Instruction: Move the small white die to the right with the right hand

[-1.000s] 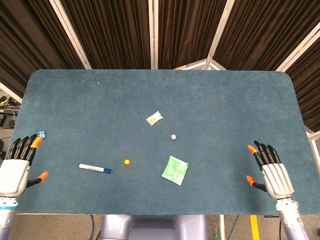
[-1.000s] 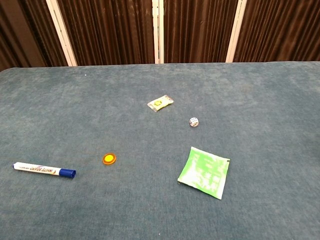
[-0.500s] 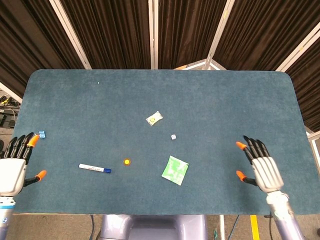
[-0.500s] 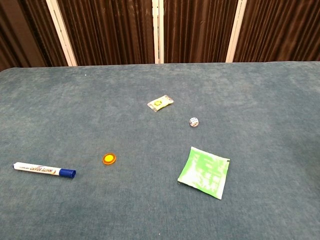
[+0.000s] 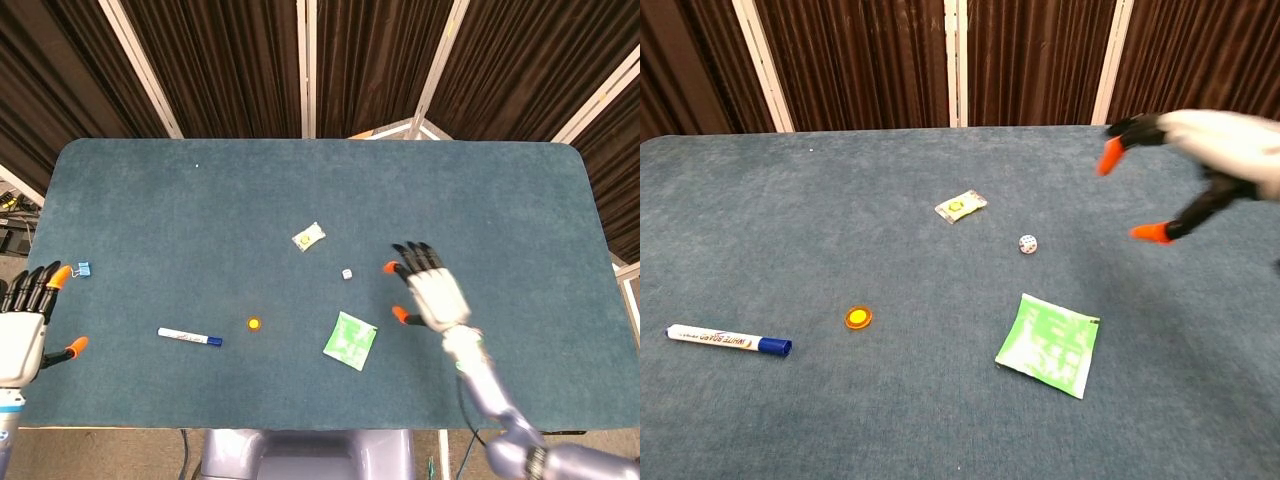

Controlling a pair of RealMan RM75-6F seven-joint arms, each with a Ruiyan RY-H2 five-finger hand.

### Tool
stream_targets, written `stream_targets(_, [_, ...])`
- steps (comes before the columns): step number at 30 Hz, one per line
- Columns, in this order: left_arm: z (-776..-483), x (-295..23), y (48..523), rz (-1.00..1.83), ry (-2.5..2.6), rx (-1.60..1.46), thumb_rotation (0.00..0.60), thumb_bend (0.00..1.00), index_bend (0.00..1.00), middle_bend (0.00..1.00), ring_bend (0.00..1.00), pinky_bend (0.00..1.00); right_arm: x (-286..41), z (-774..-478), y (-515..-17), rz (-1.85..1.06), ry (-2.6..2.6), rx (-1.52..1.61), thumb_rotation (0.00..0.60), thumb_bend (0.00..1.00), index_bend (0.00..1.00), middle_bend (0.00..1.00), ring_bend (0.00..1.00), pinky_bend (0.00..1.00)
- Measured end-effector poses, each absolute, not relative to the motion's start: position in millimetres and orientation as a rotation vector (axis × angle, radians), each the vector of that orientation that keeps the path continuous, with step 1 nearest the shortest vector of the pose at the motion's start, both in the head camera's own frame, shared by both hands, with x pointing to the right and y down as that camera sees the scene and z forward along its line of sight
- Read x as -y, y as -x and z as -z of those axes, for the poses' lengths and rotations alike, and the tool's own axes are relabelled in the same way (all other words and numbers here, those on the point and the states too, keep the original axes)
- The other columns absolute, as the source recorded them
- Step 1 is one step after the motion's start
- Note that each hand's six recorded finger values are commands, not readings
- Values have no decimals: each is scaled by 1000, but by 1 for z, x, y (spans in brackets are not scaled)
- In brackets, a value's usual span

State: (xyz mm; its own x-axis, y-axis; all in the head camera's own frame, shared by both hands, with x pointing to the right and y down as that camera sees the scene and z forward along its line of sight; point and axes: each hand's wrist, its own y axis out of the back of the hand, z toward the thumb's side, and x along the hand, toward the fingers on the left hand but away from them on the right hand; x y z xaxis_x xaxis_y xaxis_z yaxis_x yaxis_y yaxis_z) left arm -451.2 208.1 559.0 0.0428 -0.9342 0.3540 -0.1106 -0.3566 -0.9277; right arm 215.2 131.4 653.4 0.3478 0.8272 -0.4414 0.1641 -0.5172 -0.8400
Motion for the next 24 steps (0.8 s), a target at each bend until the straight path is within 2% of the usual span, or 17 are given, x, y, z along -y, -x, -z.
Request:
stream_targets(6, [-565,-204,456,1419,1585,-1091,600,0,0,0,0,0,-116,-692,-175,-1247,1928,817,600,179,368,120,0,0])
stream_targets(12, [-566,-201,458,1424,1588,-1101,600,0,0,0,0,0,-106,-718,-151,-1282,1926,780,600,201,403,137,0,0])
stream_targets(24, [-567,-199,459,1422,1598,-1110,600,0,0,0,0,0,-92,-743,-134,-1360,1910,772,600,196,420,145,0,0])
